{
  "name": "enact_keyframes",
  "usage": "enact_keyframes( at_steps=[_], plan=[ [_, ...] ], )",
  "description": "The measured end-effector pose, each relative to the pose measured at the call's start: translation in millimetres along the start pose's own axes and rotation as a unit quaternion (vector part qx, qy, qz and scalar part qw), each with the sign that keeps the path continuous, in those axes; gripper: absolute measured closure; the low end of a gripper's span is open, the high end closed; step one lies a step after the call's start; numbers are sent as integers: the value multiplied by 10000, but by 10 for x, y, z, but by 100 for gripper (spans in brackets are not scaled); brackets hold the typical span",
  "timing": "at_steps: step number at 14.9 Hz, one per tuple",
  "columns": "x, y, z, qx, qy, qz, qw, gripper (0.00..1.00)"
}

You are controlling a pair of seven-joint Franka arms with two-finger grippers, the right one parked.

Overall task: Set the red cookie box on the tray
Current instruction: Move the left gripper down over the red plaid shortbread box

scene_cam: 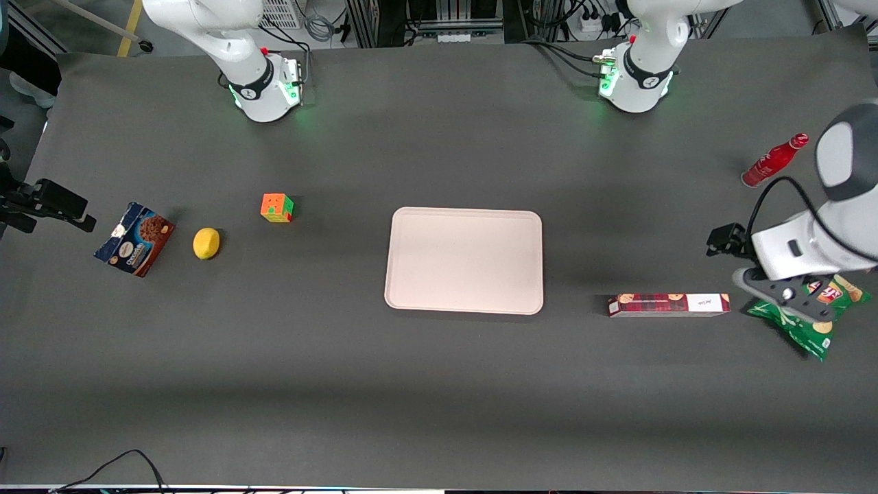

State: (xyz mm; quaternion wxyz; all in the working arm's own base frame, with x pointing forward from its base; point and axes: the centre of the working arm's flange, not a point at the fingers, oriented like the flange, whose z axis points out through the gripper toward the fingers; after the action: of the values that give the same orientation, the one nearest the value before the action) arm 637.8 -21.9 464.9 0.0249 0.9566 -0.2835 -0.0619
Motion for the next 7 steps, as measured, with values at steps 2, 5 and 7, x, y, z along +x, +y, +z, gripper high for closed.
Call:
enact_keyframes(
  at_steps=[2, 5, 7],
  plan=[
    [140, -88, 264, 142, -48, 740, 9971, 7],
    [322, -133, 605, 191, -64, 2198, 9753, 2],
    [417, -184, 835, 328, -8, 2847, 9580, 0]
  ],
)
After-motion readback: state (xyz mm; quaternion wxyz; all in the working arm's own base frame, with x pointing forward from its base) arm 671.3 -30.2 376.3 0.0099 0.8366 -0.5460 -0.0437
